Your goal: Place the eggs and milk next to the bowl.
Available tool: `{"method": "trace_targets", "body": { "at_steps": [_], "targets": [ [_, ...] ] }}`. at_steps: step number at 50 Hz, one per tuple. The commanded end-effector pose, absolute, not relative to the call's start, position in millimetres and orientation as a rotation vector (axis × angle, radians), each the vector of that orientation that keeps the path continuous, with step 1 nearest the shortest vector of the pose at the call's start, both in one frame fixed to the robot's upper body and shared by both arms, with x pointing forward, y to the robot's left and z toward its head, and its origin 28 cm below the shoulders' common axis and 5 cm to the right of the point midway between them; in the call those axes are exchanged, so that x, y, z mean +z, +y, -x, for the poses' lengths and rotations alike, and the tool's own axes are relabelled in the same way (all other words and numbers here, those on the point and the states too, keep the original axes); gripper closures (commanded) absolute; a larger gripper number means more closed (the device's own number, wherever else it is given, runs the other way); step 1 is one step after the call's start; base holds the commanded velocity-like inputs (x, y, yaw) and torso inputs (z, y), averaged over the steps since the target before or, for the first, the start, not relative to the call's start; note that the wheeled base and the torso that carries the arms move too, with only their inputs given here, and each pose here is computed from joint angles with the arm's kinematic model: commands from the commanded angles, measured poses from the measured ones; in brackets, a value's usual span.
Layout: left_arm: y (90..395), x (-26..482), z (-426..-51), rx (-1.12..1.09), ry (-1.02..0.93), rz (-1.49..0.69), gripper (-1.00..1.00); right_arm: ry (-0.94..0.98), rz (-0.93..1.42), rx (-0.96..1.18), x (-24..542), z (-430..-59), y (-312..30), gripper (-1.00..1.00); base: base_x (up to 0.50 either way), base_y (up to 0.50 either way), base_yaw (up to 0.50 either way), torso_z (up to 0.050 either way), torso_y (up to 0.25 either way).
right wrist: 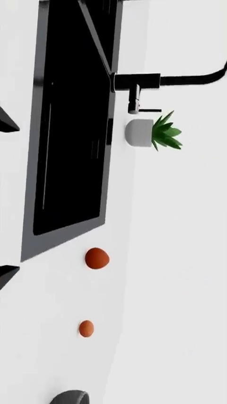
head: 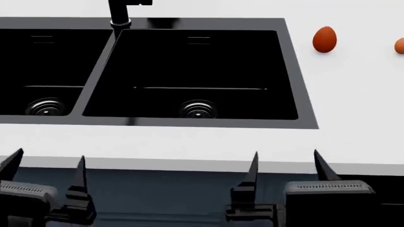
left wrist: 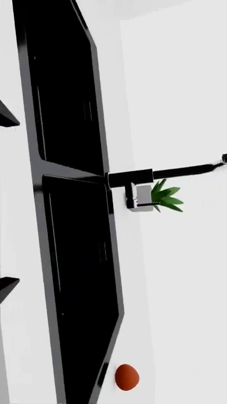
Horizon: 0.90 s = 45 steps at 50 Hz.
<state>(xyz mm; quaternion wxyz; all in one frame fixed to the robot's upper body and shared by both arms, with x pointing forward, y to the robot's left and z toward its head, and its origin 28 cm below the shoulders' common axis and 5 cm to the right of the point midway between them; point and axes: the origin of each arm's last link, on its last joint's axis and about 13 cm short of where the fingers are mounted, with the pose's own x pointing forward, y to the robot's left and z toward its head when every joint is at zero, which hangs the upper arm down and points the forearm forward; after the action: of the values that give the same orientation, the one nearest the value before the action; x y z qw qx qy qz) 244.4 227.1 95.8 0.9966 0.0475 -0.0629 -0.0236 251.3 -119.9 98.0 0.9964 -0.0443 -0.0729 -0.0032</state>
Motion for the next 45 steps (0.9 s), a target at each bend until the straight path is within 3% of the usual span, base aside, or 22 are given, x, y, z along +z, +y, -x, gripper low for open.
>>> {"method": "trace_targets", "body": {
  "at_steps": [1,8,25,45],
  "targets": [
    [244.5,139.2,-264.7,-0.053,-0.198,-0.149,-1.0,-0.215,0.125,-0.027,151.4,-269.4,-139.6,-1.0,0.0,0.0,0.0,0.0,0.0],
    [259.4,168.9,-284.5,-0.036,-0.2,-0.038,-1.0,-0.219,0.132,-0.033,172.3,-286.1,-146.4,-1.0,0.0,0.0,0.0,0.0,0.0],
    [299.2,205.2,-350.2,0.12,-0.158,-0.089,-1.0,-0.195,0.186,-0.099,230.5,-339.0,-175.1,-1.0,0.0,0.0,0.0,0.0,0.0],
    [294.5,217.4,-348.8,0.124,-0.167,-0.176,-1.0,-0.186,0.174,-0.112,242.5,-343.5,-180.5,-1.0,0.0,-0.08,0.0,0.0,0.0]
  ]
}}
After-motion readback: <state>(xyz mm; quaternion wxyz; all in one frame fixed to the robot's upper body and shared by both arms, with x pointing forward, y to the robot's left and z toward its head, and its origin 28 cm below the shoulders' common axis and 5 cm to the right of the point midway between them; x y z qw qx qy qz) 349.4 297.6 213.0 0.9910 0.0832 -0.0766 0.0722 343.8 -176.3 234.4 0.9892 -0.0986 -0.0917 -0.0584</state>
